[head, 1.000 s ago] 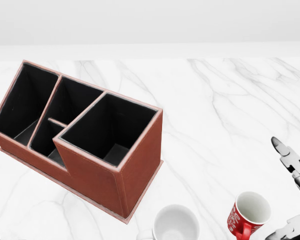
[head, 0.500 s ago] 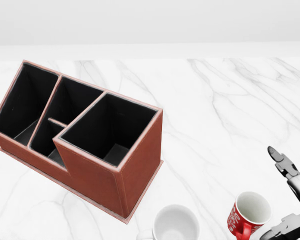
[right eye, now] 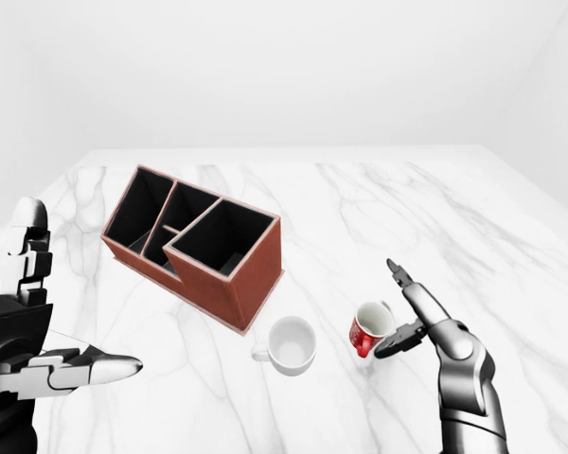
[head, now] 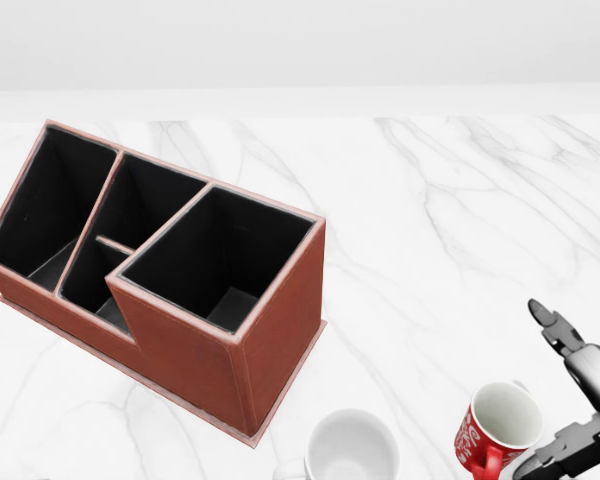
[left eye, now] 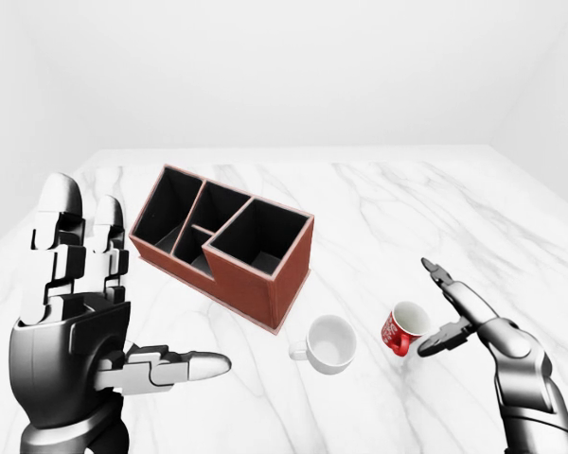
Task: Pick up the red mug and place it to the right of the caddy.
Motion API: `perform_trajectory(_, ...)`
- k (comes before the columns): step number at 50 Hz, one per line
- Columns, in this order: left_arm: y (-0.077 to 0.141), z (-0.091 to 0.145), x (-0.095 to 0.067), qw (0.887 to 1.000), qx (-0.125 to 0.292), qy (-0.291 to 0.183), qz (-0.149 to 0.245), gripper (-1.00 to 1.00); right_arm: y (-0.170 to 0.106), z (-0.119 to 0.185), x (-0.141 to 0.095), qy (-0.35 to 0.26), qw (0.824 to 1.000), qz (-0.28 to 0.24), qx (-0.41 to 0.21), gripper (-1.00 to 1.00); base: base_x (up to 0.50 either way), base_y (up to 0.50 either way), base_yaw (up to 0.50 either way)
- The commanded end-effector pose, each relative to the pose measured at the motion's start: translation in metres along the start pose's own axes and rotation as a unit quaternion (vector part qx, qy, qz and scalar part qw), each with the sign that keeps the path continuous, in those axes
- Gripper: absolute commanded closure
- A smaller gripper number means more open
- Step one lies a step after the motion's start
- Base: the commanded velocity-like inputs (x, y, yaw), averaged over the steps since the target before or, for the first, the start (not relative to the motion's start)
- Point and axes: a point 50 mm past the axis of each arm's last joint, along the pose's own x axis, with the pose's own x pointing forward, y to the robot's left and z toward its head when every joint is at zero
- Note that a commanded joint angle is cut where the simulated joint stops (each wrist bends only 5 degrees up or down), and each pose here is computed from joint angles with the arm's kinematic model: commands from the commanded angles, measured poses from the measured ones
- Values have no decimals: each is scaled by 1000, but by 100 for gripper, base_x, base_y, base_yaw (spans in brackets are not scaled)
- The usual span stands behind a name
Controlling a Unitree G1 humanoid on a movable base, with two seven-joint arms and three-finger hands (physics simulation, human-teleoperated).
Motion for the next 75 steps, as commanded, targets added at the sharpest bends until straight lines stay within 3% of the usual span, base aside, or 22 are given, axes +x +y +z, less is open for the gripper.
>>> perform_trajectory(1, 1, -1, 0, 1000, 0, 0, 1, -100, 0, -5, 10, 19, 1000, 4, 0, -100, 0, 0, 0)
perform_trajectory(24, 2, 1, 0, 1000, 1, -4, 3, -100, 0, 7, 19, 8, 1000, 14, -20, -100, 0, 0, 0)
perform_trajectory(75, 1, -2, 1, 1000, -1, 2, 2, -100, 15, -14, 21, 50, 998, 38, -13, -100, 0, 0, 0)
